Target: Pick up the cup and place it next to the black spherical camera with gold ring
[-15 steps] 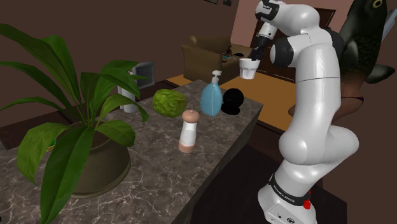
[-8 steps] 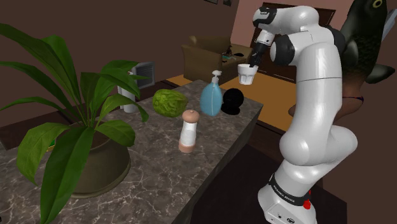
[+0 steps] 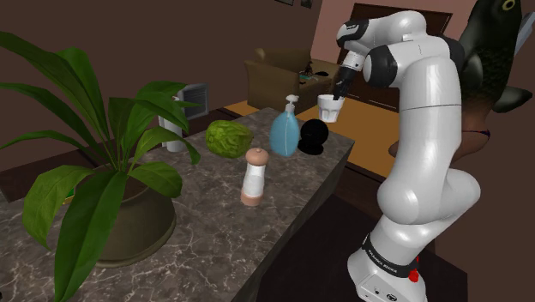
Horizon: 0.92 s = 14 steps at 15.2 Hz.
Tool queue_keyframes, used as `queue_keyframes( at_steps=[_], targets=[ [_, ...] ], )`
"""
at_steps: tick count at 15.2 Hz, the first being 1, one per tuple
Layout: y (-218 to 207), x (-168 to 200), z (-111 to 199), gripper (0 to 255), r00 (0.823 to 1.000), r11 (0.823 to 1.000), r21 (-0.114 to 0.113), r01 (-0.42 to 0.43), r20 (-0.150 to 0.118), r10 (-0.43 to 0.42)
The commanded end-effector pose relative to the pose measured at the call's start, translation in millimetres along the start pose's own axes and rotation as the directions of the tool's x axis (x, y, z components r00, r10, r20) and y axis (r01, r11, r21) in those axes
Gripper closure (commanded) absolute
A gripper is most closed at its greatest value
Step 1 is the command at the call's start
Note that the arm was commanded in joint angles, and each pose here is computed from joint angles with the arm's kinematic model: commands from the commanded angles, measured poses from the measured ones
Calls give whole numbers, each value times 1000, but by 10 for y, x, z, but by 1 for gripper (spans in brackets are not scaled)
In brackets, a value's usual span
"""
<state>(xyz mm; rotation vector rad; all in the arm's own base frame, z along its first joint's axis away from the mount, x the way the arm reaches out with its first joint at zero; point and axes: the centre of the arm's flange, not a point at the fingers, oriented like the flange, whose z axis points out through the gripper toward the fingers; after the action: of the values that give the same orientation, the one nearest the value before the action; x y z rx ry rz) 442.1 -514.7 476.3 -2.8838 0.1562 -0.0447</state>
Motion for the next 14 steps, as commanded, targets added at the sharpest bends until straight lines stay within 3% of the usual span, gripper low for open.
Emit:
queue_keyframes(
  at_steps=[1,14],
  targets=[
    [25,-11,108,255,1000,1000,-1,0,-1,0],
    [198,-23,772,255,1000,1000,-1,0,-1,0]
  ],
)
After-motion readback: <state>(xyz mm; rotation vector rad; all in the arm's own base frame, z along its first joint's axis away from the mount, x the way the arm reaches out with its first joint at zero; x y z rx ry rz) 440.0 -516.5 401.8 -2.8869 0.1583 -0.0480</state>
